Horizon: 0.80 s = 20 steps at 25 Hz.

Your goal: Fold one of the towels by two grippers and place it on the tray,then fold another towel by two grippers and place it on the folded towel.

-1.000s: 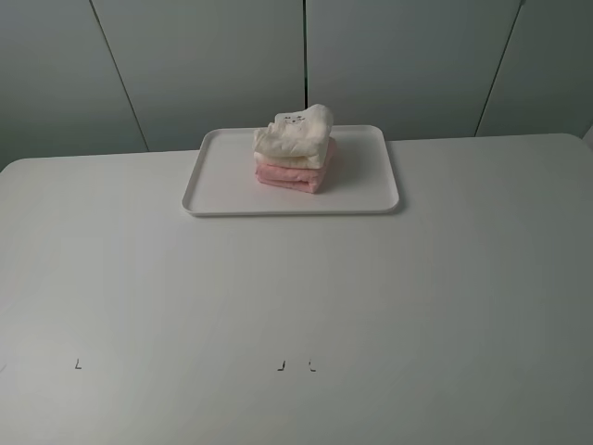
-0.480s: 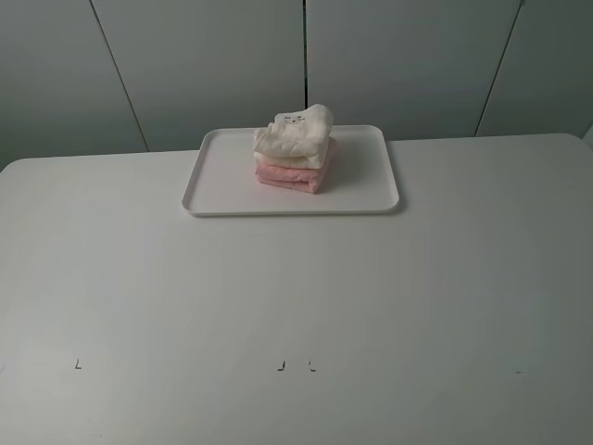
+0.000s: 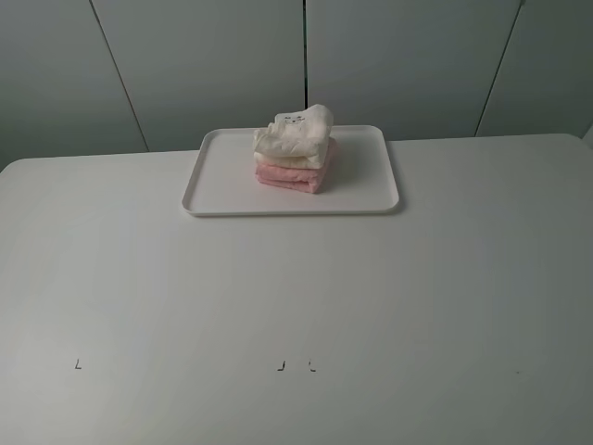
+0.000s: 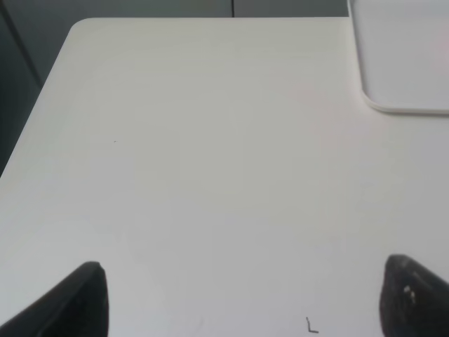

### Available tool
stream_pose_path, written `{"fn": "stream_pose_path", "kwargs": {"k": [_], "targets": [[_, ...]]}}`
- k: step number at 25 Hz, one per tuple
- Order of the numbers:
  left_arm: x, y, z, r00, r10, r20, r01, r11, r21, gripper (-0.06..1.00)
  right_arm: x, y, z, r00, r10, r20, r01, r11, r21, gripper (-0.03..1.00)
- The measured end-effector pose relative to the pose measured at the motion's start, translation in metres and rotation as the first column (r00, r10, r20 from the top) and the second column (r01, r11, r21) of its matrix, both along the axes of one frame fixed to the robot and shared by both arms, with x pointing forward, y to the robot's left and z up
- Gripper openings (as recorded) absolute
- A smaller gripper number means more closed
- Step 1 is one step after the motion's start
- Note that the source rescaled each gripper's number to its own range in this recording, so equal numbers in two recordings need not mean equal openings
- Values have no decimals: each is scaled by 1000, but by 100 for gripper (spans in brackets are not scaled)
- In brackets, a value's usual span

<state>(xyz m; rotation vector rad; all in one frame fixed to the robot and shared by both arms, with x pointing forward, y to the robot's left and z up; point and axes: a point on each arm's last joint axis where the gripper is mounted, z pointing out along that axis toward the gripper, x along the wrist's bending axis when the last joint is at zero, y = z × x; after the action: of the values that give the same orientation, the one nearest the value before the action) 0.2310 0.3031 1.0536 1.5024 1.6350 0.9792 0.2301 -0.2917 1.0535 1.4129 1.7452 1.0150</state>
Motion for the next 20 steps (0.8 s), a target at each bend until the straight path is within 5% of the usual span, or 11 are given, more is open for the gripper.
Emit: {"fn": "stream_pose_path", "kwargs": {"k": [20], "targets": [[0,1,0,997,-72,0,72,997,2,100,0,0,0,1000,0,0,0,1000,0,100]]}}
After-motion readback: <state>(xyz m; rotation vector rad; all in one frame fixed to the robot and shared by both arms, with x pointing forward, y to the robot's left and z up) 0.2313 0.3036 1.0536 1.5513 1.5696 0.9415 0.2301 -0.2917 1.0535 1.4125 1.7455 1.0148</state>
